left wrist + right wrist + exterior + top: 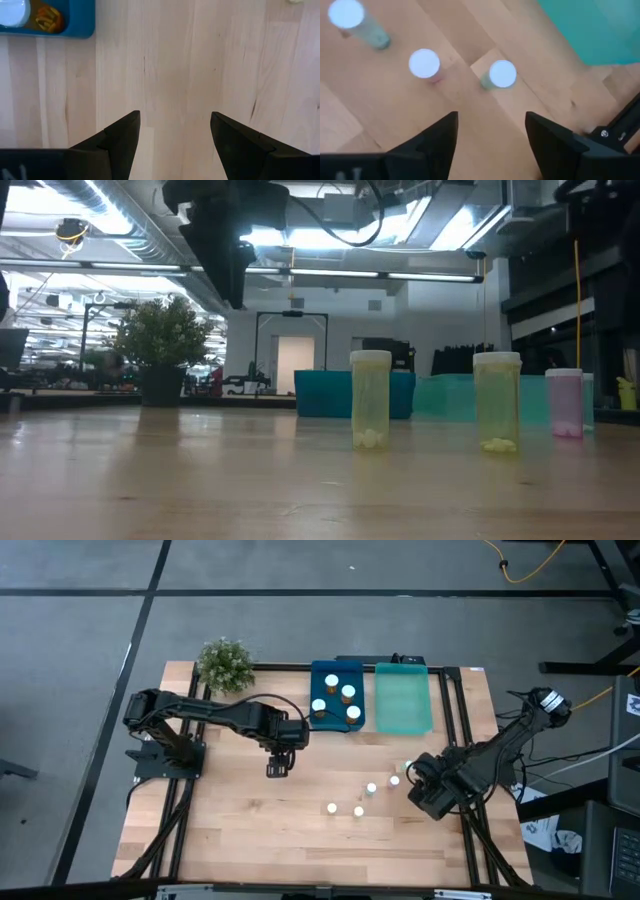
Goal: Pick and place medicine bottles into bin by pill shape (circle, oval)
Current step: Put the small green medicine bottle into the green bin
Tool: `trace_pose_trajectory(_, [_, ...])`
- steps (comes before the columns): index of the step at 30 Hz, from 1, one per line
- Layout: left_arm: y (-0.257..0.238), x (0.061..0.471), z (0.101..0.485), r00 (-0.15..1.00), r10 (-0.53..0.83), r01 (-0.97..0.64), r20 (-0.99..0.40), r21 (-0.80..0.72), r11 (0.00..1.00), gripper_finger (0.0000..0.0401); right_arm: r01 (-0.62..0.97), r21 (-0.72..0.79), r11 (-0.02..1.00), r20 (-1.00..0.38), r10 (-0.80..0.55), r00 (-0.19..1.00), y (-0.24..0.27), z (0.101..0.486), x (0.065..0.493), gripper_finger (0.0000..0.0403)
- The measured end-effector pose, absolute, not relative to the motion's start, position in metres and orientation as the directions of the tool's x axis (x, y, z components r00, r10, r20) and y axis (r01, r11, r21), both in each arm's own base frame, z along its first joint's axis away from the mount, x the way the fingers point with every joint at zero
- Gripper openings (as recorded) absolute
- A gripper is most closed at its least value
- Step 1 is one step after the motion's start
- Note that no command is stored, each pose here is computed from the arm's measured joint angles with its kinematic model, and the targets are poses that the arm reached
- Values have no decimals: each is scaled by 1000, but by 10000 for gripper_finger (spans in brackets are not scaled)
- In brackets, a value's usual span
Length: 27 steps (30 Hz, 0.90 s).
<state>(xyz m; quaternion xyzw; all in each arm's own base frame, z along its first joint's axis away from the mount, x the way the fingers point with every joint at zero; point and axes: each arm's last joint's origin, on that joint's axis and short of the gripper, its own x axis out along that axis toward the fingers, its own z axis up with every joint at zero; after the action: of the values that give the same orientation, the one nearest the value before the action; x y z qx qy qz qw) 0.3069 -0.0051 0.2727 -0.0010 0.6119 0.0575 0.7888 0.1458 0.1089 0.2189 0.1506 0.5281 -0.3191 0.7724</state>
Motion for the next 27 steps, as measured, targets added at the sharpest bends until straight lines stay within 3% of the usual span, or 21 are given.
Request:
trace_pose_trajectory(8, [-5, 307, 273, 244, 90, -91, -966, 69, 993, 234, 715, -100, 692, -950, -280, 138, 92, 218, 157, 232])
trace_pose_trajectory(20, [-5, 307, 272, 244, 90, -90, -966, 69, 994, 234, 653, -66, 754, -980, -171, 99, 63, 215, 177, 222])
trace_pose_trajectory(27, [-5, 307, 273, 245, 90, -90, -965, 69, 994, 234, 648, -63, 759, -992, -116, 40, 46, 192, 175, 222])
